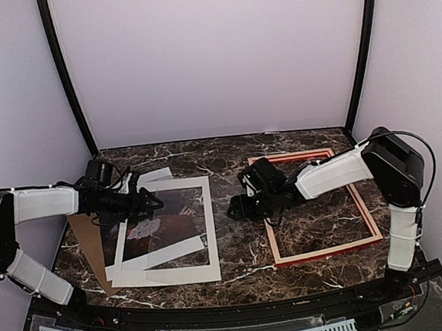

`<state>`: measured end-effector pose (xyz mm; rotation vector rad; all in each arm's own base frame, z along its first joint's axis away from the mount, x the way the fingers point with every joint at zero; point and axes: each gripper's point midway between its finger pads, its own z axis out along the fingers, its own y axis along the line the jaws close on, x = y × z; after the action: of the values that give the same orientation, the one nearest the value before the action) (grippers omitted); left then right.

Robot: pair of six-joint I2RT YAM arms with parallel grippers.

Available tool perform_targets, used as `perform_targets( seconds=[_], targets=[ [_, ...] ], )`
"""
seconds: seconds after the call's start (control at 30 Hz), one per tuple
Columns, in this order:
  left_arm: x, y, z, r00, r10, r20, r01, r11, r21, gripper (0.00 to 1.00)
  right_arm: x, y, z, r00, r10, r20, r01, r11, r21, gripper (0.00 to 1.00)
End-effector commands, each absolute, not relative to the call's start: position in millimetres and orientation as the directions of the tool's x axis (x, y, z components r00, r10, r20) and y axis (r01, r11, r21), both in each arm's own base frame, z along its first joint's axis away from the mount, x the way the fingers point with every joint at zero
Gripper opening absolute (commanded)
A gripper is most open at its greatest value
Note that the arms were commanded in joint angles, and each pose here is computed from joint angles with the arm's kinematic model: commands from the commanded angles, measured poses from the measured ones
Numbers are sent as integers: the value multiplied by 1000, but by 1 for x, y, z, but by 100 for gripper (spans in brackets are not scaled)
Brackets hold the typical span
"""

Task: Put the photo into the frame
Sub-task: Pick up the glass panel from the mat board.

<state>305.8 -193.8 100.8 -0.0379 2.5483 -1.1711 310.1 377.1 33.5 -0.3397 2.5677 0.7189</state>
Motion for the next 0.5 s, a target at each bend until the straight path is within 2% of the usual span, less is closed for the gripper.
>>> perform_targets(
  seconds=[0.0,0.33,0.47],
  targets=[
    [298,-212,133,-938,-115,-326,214,548,-809,57,263,351,-30,-934,-211,-289,-311,877,366,74],
    [302,-204,120,-943,-117,-312,183,600,-778,50,263,353,-25,-927,-223,-302,-329,870,368,74],
    [305,-203,119,-936,-111,-334,200,613,-764,52,263,357,-19,-920,-231,-315,-347,856,384,74]
  ],
)
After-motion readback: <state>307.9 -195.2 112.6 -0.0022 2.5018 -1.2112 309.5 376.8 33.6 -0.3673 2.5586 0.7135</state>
